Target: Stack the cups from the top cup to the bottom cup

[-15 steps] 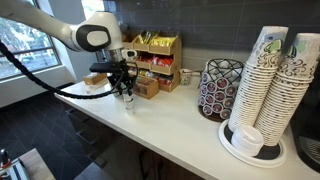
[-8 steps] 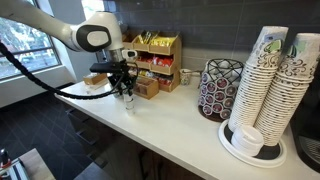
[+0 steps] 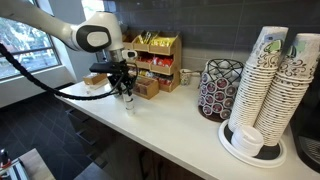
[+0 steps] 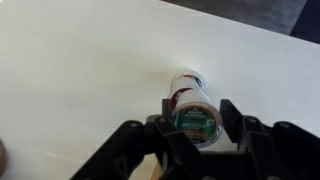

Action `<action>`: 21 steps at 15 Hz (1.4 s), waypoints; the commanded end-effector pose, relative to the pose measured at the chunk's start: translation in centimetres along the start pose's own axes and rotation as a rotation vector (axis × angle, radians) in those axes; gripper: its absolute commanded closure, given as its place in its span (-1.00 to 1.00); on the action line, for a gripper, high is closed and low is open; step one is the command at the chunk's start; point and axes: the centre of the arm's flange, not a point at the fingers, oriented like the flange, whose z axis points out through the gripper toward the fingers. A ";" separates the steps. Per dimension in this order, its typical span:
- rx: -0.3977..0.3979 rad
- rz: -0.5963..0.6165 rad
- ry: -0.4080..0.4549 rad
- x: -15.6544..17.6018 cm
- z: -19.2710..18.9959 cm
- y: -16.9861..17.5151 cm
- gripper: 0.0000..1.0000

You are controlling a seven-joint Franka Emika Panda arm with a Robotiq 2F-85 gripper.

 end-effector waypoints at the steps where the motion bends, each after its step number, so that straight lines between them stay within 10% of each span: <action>1: 0.011 0.014 0.009 -0.2 0.5 0.0 0.47; 2: 0.010 0.014 0.009 -0.2 0.5 0.0 0.38; 4: 0.007 0.020 0.010 -0.2 0.5 0.0 -0.56; 7: 0.005 0.029 0.014 -0.2 0.4 0.1 -0.98; 21: 0.118 0.337 0.170 -4.9 -9.9 5.8 -1.00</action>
